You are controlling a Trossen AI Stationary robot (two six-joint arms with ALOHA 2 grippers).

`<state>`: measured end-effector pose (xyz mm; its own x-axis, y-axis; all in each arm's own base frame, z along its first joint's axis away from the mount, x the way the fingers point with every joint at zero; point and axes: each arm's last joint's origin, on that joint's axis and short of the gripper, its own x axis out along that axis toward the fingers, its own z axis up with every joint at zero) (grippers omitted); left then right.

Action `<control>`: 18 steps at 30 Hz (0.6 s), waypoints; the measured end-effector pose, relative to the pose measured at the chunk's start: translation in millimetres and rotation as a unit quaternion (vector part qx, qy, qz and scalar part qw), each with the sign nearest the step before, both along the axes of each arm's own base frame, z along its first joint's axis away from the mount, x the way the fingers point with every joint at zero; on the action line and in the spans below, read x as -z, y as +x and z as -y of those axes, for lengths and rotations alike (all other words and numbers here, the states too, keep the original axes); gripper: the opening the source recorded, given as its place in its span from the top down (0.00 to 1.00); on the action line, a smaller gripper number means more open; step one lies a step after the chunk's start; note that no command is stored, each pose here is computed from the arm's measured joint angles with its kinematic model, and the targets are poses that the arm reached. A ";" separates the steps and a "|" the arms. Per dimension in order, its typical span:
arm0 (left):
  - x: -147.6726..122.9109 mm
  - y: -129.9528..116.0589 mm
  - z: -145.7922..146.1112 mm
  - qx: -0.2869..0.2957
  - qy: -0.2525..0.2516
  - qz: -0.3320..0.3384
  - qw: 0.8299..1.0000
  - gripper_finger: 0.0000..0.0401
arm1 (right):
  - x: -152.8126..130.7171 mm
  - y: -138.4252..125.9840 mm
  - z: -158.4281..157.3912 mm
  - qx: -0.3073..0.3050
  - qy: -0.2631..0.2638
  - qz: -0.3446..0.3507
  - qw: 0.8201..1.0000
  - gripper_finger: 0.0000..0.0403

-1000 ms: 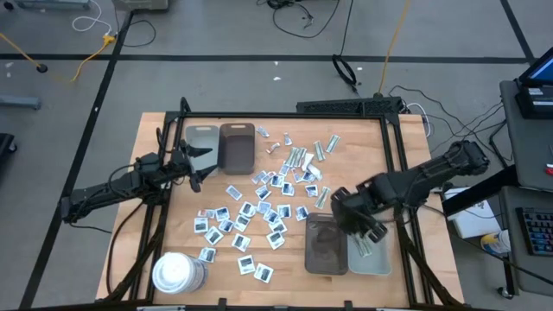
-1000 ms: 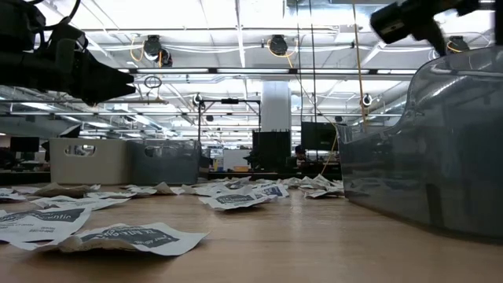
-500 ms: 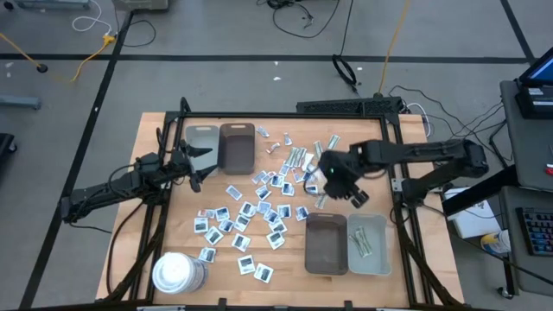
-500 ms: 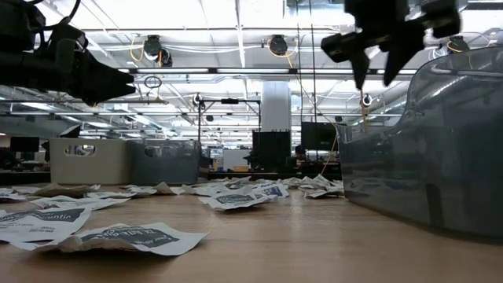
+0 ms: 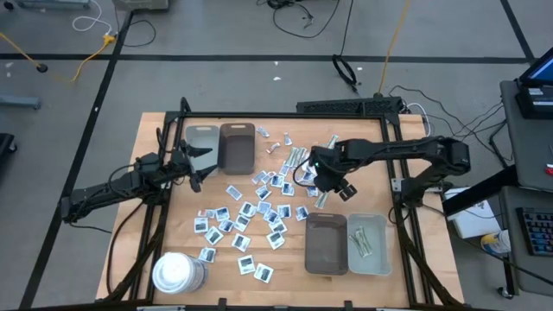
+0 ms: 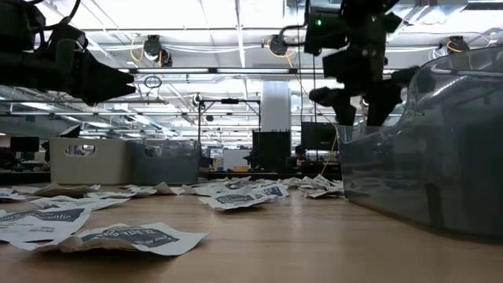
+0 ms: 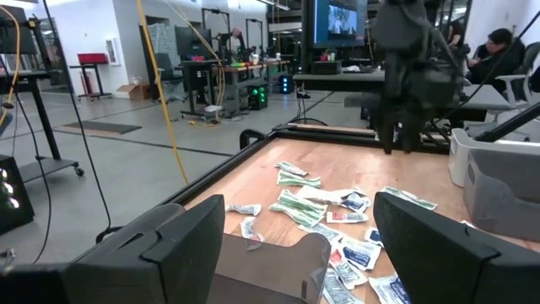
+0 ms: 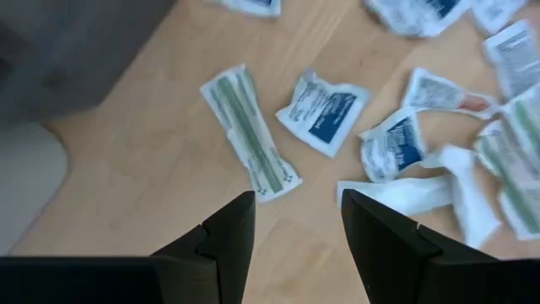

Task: Pick & Place First Aid Supplies
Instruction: Put the white bandage pack into the bottom gray bin

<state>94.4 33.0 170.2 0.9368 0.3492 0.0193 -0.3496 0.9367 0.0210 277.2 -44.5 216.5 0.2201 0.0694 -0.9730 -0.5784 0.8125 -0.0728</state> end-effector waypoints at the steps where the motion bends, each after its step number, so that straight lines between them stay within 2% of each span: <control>1: 0.0 0.0 0.0 0.000 0.000 0.000 1.000 0.24 | 5.2 0.5 0.0 0.003 0.002 -0.001 1.000 0.58; 12: 0.0 0.0 0.0 0.000 0.000 0.000 1.000 0.24 | 55.8 7.7 -4.8 -0.005 0.007 -0.027 1.000 0.58; 18: 0.0 0.0 0.0 0.000 0.000 0.000 1.000 0.24 | 63.9 10.0 -5.2 -0.021 0.017 -0.035 0.999 0.58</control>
